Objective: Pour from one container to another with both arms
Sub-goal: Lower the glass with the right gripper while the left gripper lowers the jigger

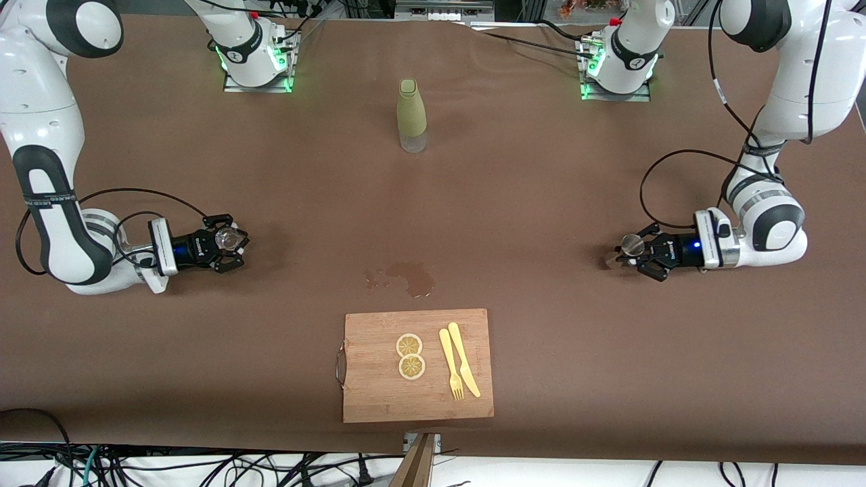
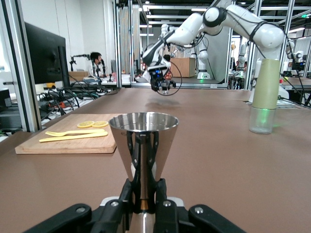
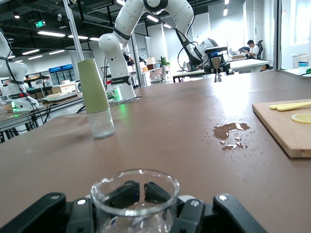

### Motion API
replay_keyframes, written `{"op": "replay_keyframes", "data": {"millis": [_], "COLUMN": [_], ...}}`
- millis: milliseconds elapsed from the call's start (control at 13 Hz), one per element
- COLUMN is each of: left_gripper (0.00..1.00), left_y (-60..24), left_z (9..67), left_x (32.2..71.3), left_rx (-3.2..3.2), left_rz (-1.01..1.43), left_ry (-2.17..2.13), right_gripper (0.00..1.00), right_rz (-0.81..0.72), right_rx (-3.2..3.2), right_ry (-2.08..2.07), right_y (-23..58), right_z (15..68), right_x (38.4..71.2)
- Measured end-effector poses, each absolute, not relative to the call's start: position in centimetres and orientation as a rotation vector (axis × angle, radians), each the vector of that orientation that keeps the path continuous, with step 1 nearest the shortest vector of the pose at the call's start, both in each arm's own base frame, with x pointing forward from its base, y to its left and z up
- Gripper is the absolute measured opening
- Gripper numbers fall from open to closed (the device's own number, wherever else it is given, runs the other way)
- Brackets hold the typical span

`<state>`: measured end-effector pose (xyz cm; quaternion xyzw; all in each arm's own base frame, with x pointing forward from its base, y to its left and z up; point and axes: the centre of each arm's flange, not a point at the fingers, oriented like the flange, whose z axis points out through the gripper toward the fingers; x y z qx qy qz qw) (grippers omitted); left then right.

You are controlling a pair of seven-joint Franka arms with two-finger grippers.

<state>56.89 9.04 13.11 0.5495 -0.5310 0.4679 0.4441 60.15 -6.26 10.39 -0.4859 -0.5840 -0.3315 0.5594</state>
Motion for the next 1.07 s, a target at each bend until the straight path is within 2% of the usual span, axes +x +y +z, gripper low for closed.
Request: {"op": "replay_keyframes", "data": {"millis": [307, 843, 996, 1073], "left_gripper": [0.21, 0.21, 0.21, 0.21], "left_y": [13.3, 15.6, 15.5, 15.4], "left_z": [11.6, 9.3, 8.4, 8.1], "left_x": [54.5, 52.7, 52.4, 52.2], "left_rx": [1.337, 1.360, 1.362, 1.362], "left_rz": [1.169, 1.148, 1.139, 1.136], "left_ry": [-1.335, -1.316, -1.304, -1.300], "right_gripper": [0.14, 0.14, 0.16, 0.26], "right_rz": [-0.808, -0.846, -0.846, -0.845], "right_rx": [-1.129, -1.130, -1.133, -1.135], "right_ry": [-1.371, -1.407, -1.407, -1.407], "right_y": [-6.1, -6.2, -6.2, -6.3], "right_z": [7.4, 6.0, 5.8, 5.7], "right_x": [59.2, 59.1, 59.0, 59.0]}}
